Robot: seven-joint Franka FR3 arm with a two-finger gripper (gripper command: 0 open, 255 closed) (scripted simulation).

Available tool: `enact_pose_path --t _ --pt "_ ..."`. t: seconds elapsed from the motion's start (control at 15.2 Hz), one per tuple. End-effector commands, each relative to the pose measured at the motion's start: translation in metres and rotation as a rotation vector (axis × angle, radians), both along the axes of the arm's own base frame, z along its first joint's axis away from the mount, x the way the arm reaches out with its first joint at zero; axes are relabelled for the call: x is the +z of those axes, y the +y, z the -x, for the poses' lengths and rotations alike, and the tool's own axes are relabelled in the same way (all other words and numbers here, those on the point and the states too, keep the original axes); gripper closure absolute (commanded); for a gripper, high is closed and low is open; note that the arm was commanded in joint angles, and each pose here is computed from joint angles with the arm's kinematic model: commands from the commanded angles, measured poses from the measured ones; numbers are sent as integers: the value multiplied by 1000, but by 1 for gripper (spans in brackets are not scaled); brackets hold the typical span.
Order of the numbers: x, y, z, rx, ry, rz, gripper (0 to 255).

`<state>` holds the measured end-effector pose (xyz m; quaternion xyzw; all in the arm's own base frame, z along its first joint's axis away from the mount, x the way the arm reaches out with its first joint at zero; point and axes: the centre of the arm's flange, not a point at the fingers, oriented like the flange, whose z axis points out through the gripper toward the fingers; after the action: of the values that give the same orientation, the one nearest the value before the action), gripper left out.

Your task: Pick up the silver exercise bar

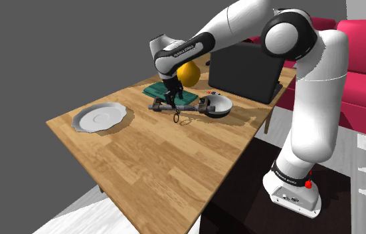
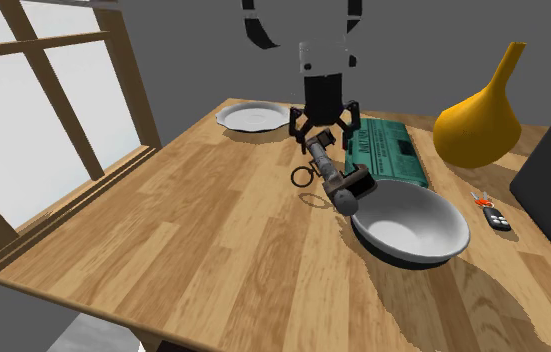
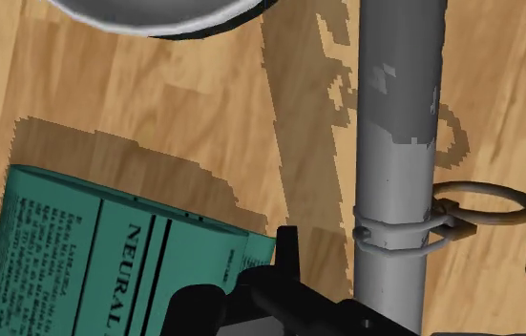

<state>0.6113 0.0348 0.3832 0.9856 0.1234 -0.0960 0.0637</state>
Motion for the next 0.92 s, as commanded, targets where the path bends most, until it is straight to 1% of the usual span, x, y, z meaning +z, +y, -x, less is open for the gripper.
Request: enact_pose_path --t 0.0,0.46,0.59,0.66,0.86 --pt "-9 2 -16 16 7 10 0" --pt "-49 2 -16 16 7 10 0" --pt "-49 2 -15 16 7 10 0" --pt "-49 3 -15 16 7 10 255" --pt "-50 2 -16 16 7 10 255"
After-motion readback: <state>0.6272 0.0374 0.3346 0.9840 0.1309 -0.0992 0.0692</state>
